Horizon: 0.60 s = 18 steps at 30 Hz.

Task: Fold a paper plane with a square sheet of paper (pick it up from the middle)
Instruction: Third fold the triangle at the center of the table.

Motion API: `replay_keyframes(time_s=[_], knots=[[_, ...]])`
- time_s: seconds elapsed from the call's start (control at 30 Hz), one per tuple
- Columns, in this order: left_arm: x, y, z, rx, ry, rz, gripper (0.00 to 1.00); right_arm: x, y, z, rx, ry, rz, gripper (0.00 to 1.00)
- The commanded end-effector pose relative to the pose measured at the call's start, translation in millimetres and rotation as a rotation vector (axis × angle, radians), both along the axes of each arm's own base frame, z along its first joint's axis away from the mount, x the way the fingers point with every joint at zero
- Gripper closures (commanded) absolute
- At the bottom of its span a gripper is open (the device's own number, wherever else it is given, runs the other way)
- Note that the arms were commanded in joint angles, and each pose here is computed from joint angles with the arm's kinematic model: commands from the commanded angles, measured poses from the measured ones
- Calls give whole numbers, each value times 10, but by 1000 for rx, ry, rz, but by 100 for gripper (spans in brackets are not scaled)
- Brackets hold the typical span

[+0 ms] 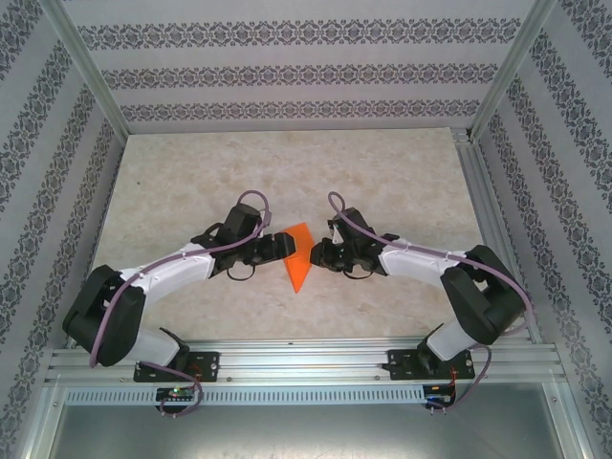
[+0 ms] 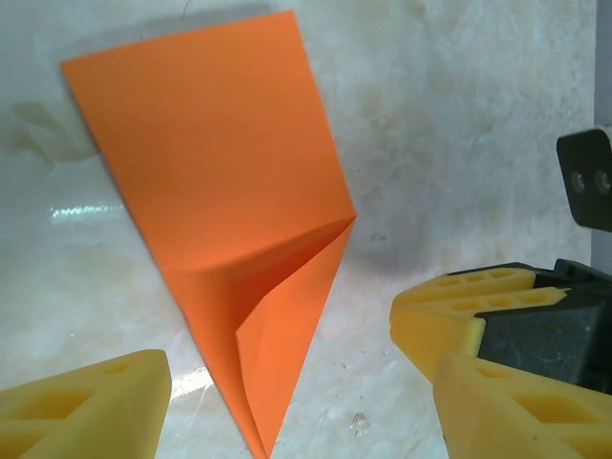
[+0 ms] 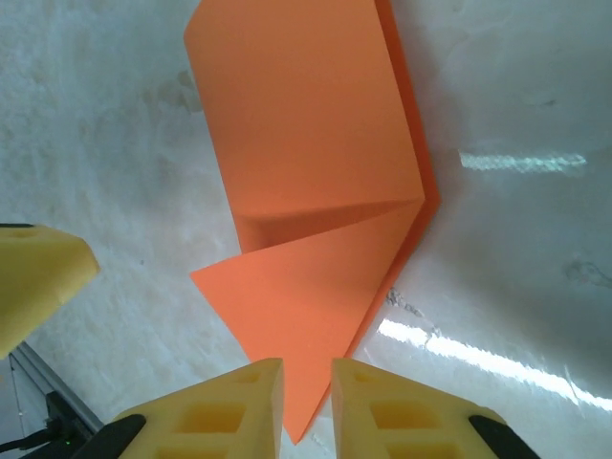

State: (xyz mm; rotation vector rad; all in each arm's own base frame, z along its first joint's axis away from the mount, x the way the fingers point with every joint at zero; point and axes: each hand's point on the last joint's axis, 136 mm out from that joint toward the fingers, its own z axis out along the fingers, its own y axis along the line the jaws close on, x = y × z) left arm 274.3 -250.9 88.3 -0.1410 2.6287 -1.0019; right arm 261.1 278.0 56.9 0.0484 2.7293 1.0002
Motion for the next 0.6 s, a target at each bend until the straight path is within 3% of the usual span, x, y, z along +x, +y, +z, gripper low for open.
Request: replay_keyframes(time_s=[0.0, 0.57], knots=[[-32, -100, -166, -100, 91, 21, 26, 116, 202, 90, 28, -41, 56, 80], [-56, -164, -483, -141, 184, 32, 35, 260, -9, -441, -94, 50, 32, 83]])
